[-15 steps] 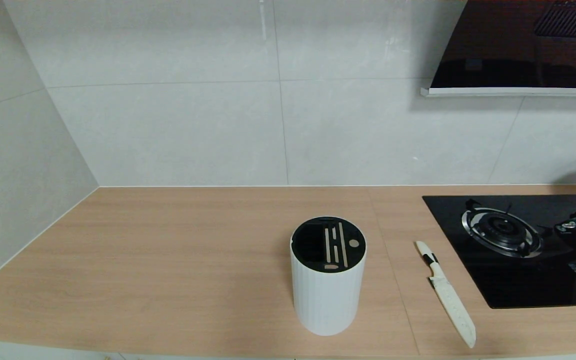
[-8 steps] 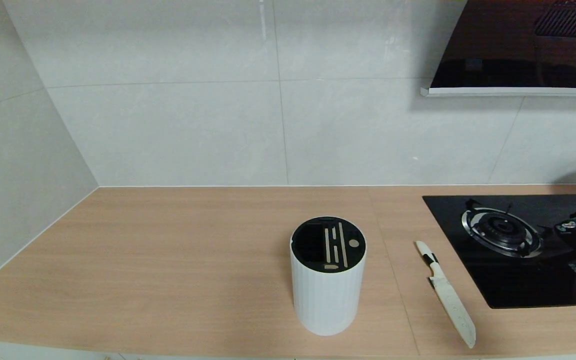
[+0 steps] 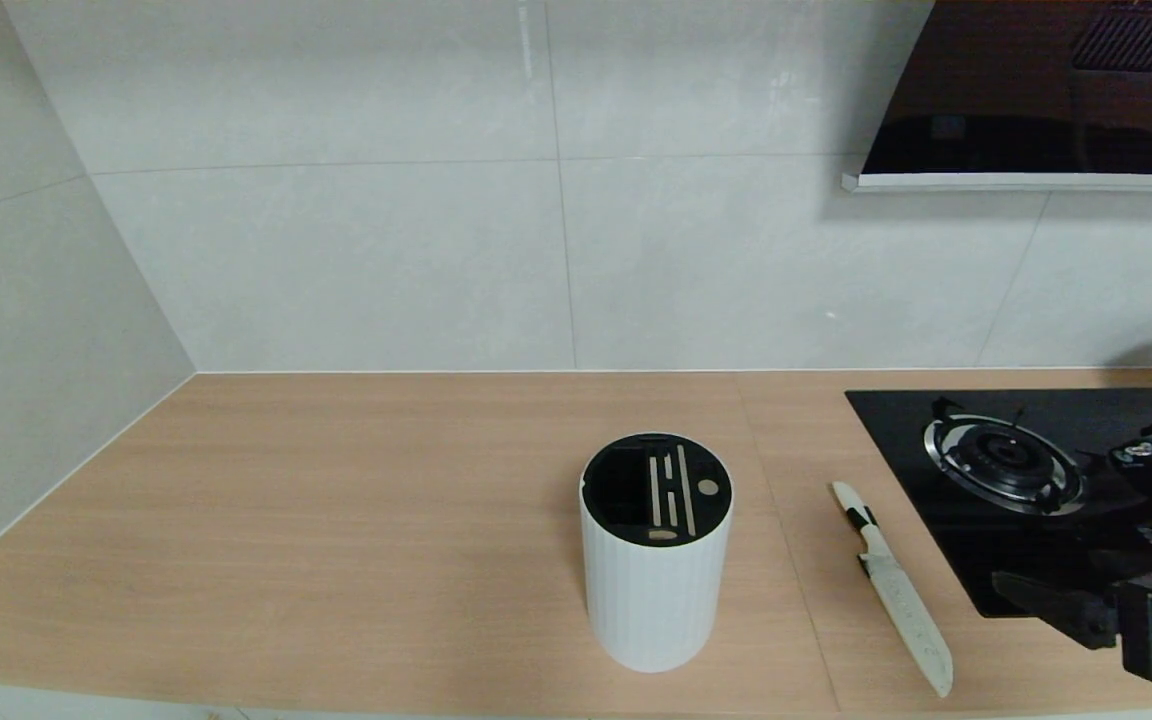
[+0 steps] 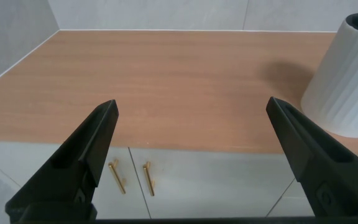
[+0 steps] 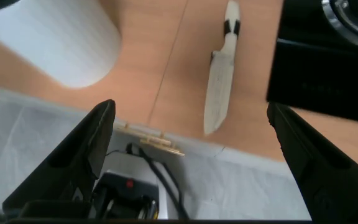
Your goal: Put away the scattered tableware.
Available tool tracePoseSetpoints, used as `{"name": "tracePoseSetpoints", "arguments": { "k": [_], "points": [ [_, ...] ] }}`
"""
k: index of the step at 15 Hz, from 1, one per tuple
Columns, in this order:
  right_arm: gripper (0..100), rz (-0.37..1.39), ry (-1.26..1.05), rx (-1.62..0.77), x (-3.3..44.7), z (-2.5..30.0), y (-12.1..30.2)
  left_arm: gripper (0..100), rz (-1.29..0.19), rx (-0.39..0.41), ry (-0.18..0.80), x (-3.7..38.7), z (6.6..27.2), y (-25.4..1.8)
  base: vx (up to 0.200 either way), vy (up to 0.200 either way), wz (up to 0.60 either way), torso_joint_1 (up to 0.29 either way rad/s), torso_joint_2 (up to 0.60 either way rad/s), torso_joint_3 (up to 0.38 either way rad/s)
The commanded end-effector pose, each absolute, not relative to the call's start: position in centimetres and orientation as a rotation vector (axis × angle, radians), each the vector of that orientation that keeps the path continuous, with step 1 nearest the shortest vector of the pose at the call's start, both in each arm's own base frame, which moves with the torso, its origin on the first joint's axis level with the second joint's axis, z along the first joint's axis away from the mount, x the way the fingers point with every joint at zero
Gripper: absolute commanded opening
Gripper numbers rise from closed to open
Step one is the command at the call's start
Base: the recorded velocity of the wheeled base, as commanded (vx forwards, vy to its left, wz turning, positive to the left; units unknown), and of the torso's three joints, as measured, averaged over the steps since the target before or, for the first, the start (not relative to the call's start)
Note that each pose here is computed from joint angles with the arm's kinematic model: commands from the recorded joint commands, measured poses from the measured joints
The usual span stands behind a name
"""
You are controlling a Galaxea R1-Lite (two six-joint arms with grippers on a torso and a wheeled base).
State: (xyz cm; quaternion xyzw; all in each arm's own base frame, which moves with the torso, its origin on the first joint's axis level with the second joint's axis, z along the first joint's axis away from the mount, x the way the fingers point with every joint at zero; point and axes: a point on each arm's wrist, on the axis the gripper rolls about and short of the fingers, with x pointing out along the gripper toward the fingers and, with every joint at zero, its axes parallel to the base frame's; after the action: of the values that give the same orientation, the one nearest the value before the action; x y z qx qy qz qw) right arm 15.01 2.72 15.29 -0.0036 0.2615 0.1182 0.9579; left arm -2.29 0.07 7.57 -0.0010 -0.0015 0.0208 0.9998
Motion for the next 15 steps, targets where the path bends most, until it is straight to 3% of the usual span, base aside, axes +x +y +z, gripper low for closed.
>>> {"name": "tracePoseSetpoints", "arguments": {
  "k": [1,8,15],
  "points": [
    [100,0.201,0.642,-0.029,19.7,12.0,3.5,100,0.041,-0.002,-0.002,-2.3,7.6,0.1,0.000,0.000,0.00,0.000,0.00,0.000],
    [100,0.099,0.657,-0.066,26.3,6.7,4.4,100,0.043,-0.002,-0.002,-2.3,7.6,0.1,0.000,0.000,0.00,0.000,0.00,0.000],
    [100,0.075,0.659,-0.077,29.2,2.1,4.9,100,0.043,0.000,-0.002,-2.3,7.6,0.1,0.000,0.000,0.00,0.000,0.00,0.000]
  ]
}}
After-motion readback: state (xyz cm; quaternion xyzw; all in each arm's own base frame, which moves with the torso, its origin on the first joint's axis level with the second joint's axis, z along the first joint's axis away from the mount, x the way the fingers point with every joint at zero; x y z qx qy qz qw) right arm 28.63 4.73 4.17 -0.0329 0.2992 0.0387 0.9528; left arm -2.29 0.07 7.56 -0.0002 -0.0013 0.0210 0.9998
